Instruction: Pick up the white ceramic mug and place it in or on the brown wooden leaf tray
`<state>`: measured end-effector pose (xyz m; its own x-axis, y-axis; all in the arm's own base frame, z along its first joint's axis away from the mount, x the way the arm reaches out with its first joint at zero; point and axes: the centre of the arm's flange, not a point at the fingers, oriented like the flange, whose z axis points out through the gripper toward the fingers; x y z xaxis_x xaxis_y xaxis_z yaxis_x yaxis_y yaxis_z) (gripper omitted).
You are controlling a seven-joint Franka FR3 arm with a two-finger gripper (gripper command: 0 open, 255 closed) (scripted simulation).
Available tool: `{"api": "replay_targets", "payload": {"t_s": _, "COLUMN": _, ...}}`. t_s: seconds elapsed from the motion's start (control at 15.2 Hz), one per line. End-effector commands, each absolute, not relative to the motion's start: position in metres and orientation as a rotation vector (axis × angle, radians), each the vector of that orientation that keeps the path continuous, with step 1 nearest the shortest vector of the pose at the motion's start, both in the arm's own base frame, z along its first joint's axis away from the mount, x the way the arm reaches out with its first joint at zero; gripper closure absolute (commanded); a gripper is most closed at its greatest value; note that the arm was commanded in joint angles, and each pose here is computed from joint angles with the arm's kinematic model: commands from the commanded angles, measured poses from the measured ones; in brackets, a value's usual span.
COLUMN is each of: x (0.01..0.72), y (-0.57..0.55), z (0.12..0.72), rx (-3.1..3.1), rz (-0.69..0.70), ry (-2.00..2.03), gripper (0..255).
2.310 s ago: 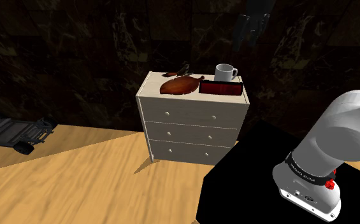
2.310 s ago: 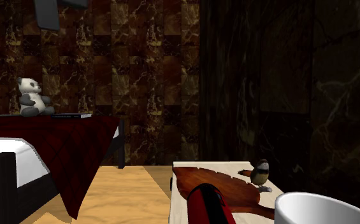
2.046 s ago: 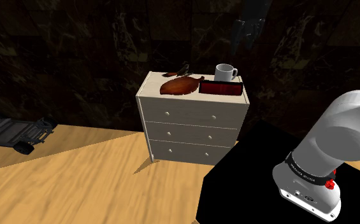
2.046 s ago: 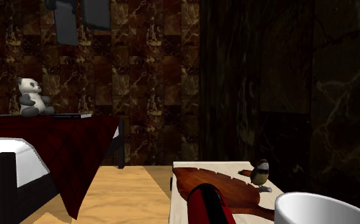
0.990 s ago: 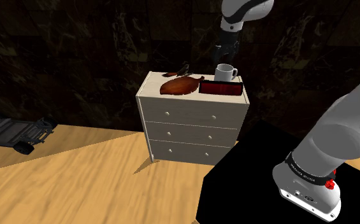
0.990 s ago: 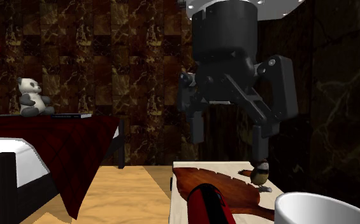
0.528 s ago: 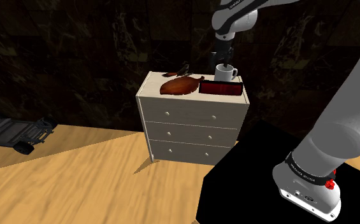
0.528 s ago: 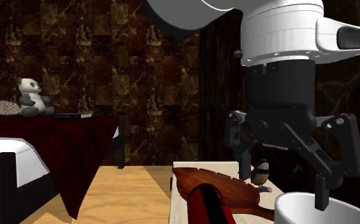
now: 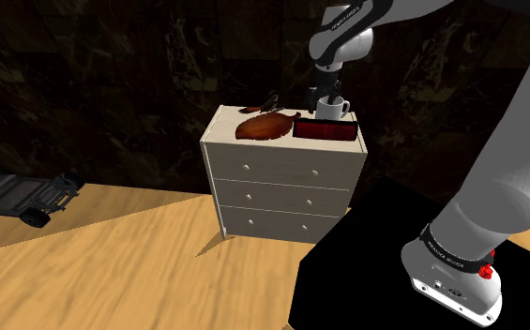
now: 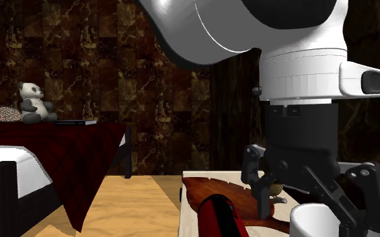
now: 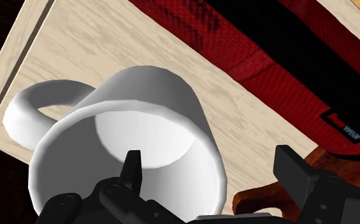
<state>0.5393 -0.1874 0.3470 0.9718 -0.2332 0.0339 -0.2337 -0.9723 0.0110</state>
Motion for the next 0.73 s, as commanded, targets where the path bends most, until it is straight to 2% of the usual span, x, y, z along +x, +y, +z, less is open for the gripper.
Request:
{"api": "replay_targets", "payload": {"t_s": 0.0, "x": 0.5399, "y": -0.1877, "z": 0.3429, "rx": 3.105, "rz": 0.052, "ry": -0.368, "gripper": 0}}
{"api": "replay_targets", "payload": {"t_s": 0.4, "x": 0.5399, "y": -0.1877, "z": 0.3429, "rx": 3.105, "rz": 0.052, "ry": -0.368, "gripper": 0}}
{"api": "replay_targets", "payload": {"t_s": 0.46, "x": 0.5399, "y": -0.1877, "z": 0.3429, "rx": 3.105, "rz": 0.052, "ry": -0.368, "gripper": 255}}
{"api": "replay_targets", "payload": {"t_s": 0.66, "x": 0.5399, "y": -0.1877, "z": 0.3429, "rx": 3.105, "rz": 0.052, "ry": -0.368, "gripper": 255}}
